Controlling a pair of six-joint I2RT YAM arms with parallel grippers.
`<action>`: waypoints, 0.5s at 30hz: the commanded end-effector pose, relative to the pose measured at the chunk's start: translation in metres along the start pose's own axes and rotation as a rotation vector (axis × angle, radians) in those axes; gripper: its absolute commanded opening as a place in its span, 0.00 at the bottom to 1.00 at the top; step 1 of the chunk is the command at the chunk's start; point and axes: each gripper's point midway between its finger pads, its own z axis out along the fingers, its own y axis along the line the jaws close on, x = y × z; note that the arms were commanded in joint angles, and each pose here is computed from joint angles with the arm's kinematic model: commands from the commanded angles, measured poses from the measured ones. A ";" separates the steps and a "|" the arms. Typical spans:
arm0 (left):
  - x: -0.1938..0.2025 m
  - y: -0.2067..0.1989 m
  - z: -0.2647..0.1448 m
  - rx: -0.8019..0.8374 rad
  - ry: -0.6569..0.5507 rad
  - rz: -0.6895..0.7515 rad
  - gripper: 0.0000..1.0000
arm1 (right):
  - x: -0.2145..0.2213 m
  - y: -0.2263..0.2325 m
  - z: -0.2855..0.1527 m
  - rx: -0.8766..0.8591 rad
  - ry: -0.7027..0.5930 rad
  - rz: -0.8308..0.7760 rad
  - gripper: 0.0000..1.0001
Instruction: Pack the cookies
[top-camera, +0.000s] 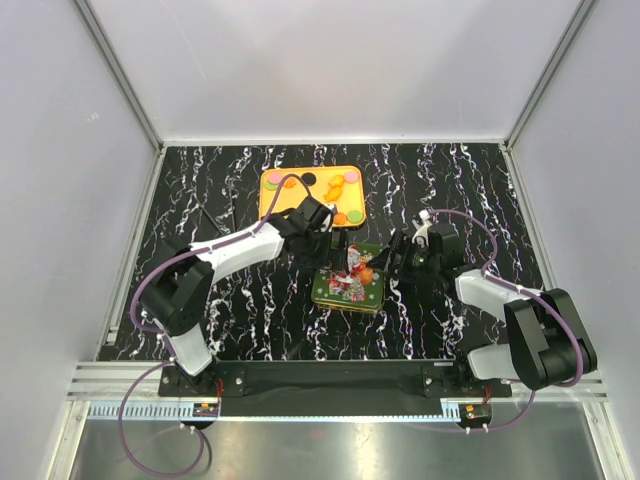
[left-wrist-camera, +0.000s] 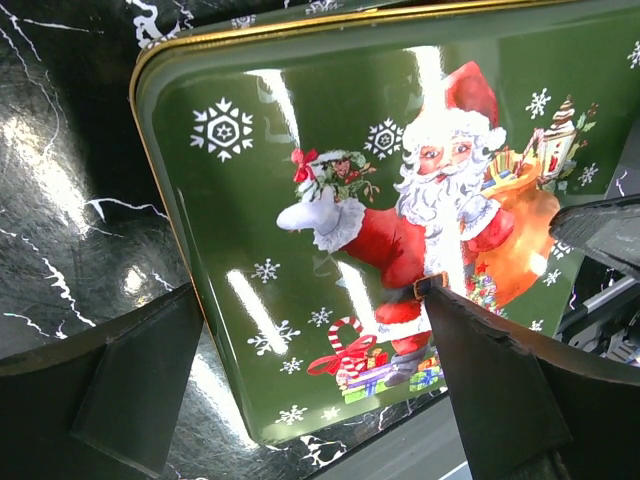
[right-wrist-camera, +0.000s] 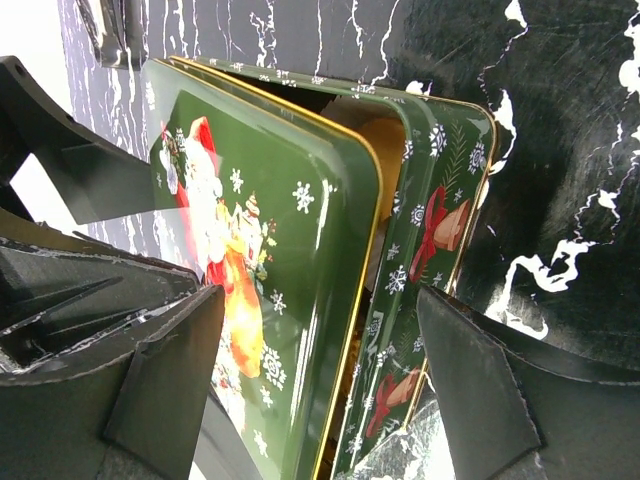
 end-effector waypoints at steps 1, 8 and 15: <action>-0.019 -0.014 -0.005 0.023 -0.046 0.027 0.99 | -0.012 0.017 0.001 -0.031 -0.030 -0.053 0.85; -0.024 -0.019 -0.009 0.018 -0.043 0.031 0.99 | -0.011 0.019 0.001 -0.028 -0.032 -0.057 0.87; -0.028 -0.018 -0.008 0.004 -0.038 0.036 0.99 | -0.010 0.017 0.003 -0.023 -0.029 -0.049 0.85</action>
